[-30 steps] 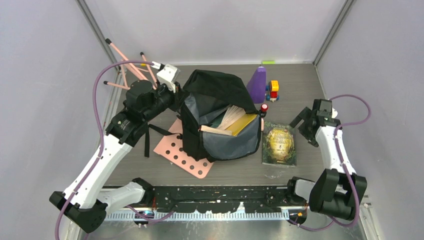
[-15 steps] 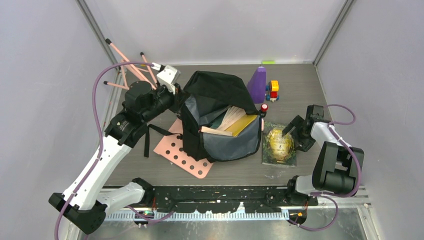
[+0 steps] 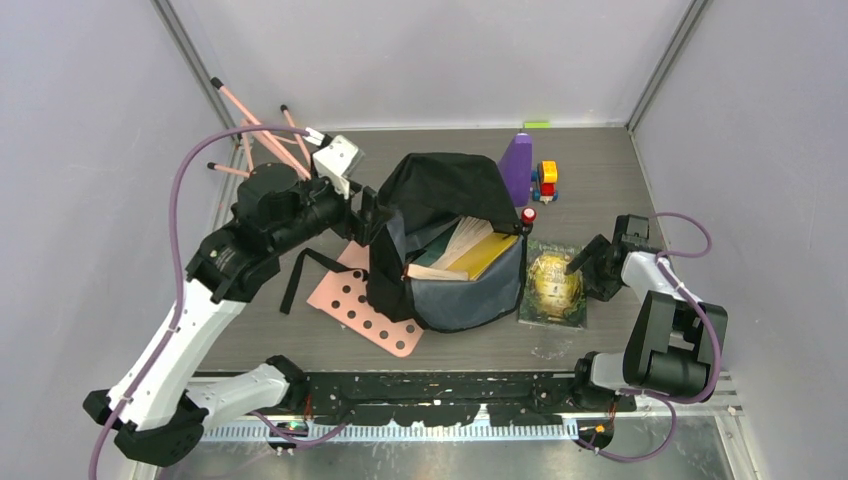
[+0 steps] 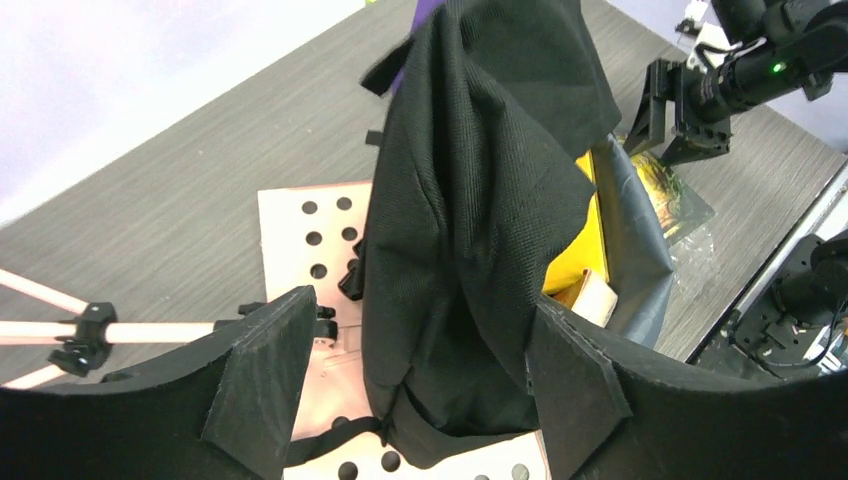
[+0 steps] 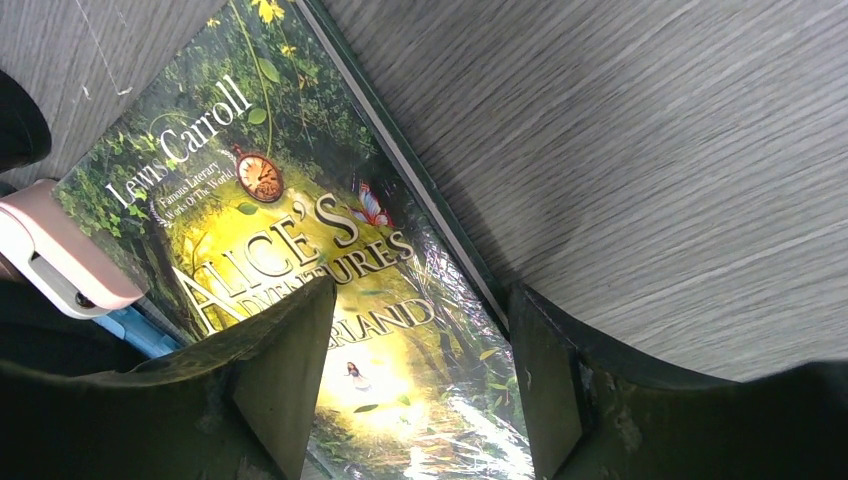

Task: Pack the student bag
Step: Adjust the book at the center of the board.

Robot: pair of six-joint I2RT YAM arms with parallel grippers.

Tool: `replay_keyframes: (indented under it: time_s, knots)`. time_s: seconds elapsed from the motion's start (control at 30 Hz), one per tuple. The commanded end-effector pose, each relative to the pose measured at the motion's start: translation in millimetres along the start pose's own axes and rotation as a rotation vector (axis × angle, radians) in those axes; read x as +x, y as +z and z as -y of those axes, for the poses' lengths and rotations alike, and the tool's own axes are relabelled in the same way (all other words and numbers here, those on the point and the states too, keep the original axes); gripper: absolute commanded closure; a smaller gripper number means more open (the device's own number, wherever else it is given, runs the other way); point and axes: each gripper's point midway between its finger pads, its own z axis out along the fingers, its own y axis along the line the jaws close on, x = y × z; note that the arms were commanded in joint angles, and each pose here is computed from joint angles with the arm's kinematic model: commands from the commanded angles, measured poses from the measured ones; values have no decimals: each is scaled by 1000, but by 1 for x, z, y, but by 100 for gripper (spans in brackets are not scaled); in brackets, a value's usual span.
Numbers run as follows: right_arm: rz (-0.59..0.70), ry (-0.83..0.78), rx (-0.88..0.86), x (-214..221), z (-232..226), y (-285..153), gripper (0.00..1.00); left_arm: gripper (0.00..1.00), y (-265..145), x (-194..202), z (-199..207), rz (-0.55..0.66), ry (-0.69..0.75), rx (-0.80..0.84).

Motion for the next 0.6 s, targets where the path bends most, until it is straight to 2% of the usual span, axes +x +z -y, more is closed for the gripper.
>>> replay_keyframes:
  time_s: [0.0, 0.1, 0.33, 0.43, 0.57]
  knots:
    - [-38, 29, -94, 10, -18, -1, 30, 22, -40, -33, -1, 46, 42, -69]
    - [-22, 29, -104, 5, -21, -1, 27, 22, -47, -49, 15, 56, 48, -1]
    - [39, 15, -96, -12, -24, -4, 20, 21, -44, -101, 88, 157, 57, 244]
    - [83, 4, -73, -23, -23, -7, 17, 20, -25, -115, 129, 159, 61, 351]
    - [144, -2, -47, -38, -21, -14, 13, 20, 18, -113, 195, 113, 72, 478]
